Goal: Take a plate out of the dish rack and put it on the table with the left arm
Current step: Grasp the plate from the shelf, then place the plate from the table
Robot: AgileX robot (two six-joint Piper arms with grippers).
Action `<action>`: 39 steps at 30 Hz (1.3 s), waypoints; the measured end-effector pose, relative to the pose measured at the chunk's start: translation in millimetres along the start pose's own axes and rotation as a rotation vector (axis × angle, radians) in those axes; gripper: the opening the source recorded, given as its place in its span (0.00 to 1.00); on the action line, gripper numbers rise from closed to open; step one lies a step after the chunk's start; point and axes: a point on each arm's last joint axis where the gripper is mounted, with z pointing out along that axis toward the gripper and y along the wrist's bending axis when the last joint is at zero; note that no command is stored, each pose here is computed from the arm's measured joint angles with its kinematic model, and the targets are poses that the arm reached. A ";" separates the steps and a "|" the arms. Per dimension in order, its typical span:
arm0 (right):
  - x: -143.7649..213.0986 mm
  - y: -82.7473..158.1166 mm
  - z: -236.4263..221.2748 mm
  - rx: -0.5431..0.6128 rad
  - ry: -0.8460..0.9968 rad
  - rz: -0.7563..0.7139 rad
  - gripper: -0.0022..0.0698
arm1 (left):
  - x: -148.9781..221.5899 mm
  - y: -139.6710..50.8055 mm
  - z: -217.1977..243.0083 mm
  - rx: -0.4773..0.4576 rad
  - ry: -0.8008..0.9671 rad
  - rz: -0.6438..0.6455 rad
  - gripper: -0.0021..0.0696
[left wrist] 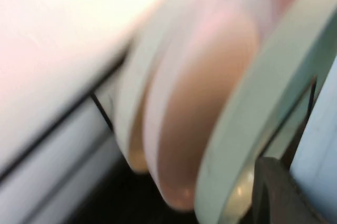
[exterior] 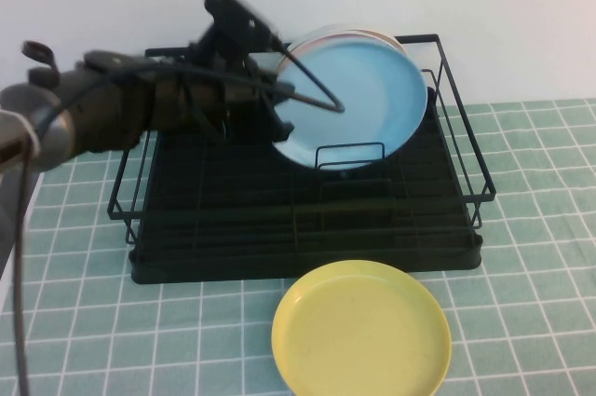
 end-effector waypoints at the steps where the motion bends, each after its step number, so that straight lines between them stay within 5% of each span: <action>1: 0.0 0.0 0.0 0.000 0.000 0.000 0.03 | -8.5 0.1 -7.3 -0.008 -0.023 0.003 0.13; 12: 0.0 0.0 0.0 0.000 0.000 0.000 0.03 | -97.6 -10.7 -127.4 0.069 -0.289 -0.157 0.12; 17: 0.0 0.0 0.0 0.000 0.000 0.000 0.03 | -110.2 -27.3 -177.7 0.184 -0.235 -0.291 0.12; 27: 0.0 0.0 0.0 0.000 0.000 0.000 0.03 | -66.1 -51.3 -184.7 0.333 0.261 -0.549 0.12; 39: 0.0 0.0 0.0 0.000 0.000 0.000 0.03 | 40.0 -105.3 -157.5 0.262 0.372 -0.921 0.12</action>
